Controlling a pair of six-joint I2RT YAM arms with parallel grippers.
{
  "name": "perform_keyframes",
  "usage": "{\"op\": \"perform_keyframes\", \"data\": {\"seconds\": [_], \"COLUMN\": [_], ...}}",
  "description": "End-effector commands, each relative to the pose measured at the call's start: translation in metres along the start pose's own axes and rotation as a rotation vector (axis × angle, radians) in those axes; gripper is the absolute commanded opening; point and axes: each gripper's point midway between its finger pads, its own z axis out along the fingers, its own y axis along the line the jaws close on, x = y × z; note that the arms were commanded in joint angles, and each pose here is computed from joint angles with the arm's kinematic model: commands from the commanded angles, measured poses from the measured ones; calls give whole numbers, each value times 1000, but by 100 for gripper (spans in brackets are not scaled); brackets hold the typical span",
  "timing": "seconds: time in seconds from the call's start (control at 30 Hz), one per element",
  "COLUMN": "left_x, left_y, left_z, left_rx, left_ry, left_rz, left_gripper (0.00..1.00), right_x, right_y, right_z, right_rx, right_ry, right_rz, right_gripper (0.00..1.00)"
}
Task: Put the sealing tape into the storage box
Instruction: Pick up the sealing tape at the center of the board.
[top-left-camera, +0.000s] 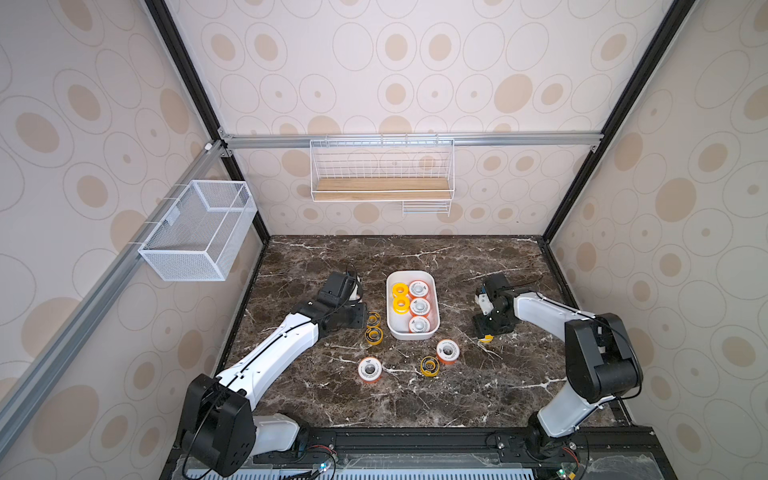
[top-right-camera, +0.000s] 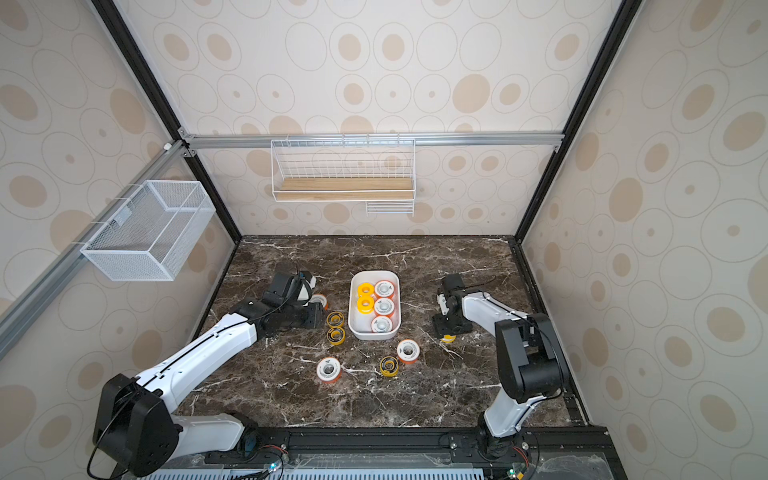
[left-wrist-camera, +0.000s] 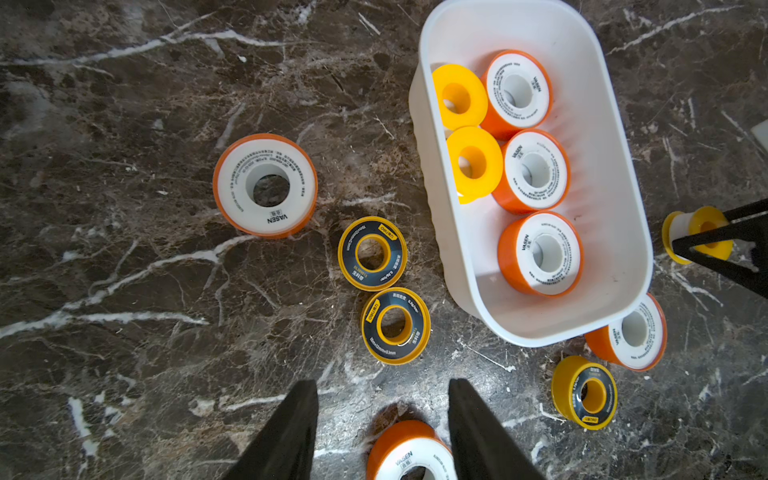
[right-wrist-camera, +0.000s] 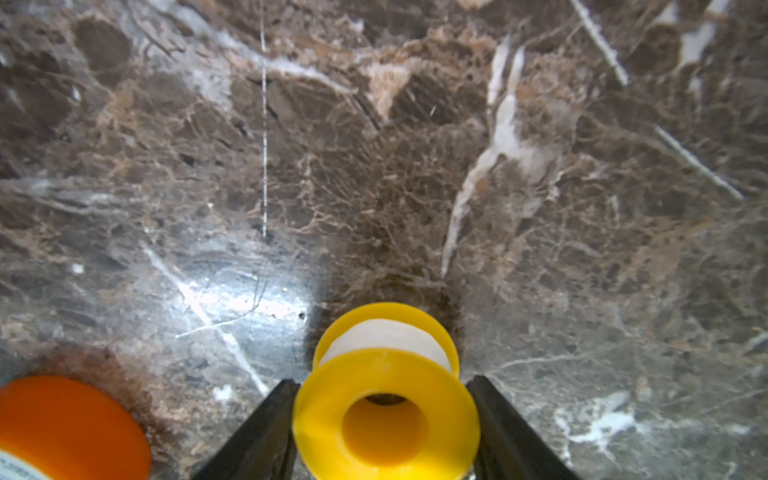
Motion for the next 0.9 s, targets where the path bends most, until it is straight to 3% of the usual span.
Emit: {"op": "perform_keyframes", "data": {"seconds": [0.0,0.43,0.87], "left_x": [-2,-12,-17], "left_y": [-6,-39,-62], "left_z": [-2,48,84], "left_rx": [25,220,362], "left_ry": [-5,47,110], "left_rz": [13,-69,-71], "left_gripper": [54,54,42], "right_x": [4,-17,-71], "right_y": [-1,26,95], "right_z": [-3,-34,-91], "right_rx": [3,-158,-493], "right_ry": [3,-100,-285], "right_rz": [12,6,-97], "right_gripper": [65,63,62]}}
